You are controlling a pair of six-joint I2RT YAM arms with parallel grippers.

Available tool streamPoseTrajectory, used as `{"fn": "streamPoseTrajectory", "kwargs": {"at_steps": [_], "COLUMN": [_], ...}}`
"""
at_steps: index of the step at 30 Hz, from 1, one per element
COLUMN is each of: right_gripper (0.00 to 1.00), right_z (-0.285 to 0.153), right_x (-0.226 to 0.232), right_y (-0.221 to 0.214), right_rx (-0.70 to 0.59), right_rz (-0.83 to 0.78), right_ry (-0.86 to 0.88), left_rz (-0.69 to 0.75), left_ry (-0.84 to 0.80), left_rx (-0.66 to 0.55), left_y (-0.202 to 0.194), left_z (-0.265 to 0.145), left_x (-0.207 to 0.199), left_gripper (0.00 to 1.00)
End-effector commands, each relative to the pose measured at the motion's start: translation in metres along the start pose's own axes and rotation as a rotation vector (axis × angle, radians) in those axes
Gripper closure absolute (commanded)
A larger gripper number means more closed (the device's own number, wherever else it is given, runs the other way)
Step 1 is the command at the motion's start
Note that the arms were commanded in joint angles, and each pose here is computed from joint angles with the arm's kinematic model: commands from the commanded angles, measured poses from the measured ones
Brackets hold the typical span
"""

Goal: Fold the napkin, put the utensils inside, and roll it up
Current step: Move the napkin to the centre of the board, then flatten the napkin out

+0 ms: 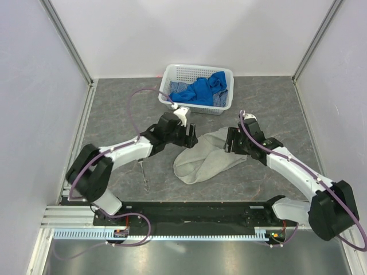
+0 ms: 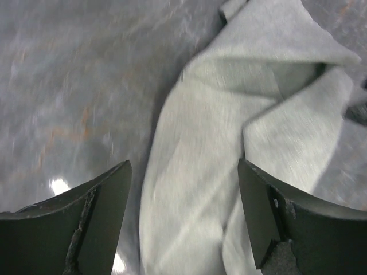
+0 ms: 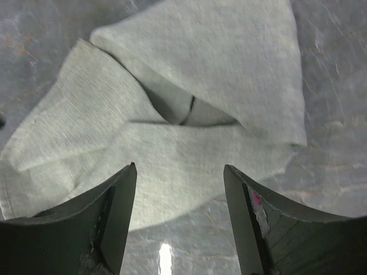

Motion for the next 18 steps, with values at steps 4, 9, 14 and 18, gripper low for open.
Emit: {"fn": "streamPoseTrajectory", "kwargs": {"at_steps": [4,9,14,18], "right_gripper": [0.29,0.28,0.28,0.28], "right_z": [-0.023,-0.029,-0.028,-0.026], "right_x": [-0.009,-0.013,-0.015,-0.015], "right_y": [-0.011,-0.016,-0.020,-0.019], "right_rx": [-0.011,-0.005,0.004,0.010], "right_rz": [0.041,0.047,0.053,0.046], "right_ry": [-0.001,-0.011,-0.016,-0.018], "left_rz": [0.295,0.320,0.316,0.311], "left_ry": [-0.062,-0.103,-0.120,-0.142], "left_rx": [-0.029,0.043,0.082,0.110], "left_y": [0.032,0.026,0.014,0.006], "left_z": [0.073,0.097,0.106,0.110], "left_x": [-0.001,-0.002,0.001,0.001], "left_gripper": [0.23,0.29,0.35,0.39]}}
Point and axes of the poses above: each gripper's point midway between its finger pads, its own z axis out along the fingers, its own x axis along the line the jaws close on, y = z × x, the point moved 6 cm from there along -z, back along the fingers, and after that the axes turned 6 degrees about -z, right-handed, at the moved point
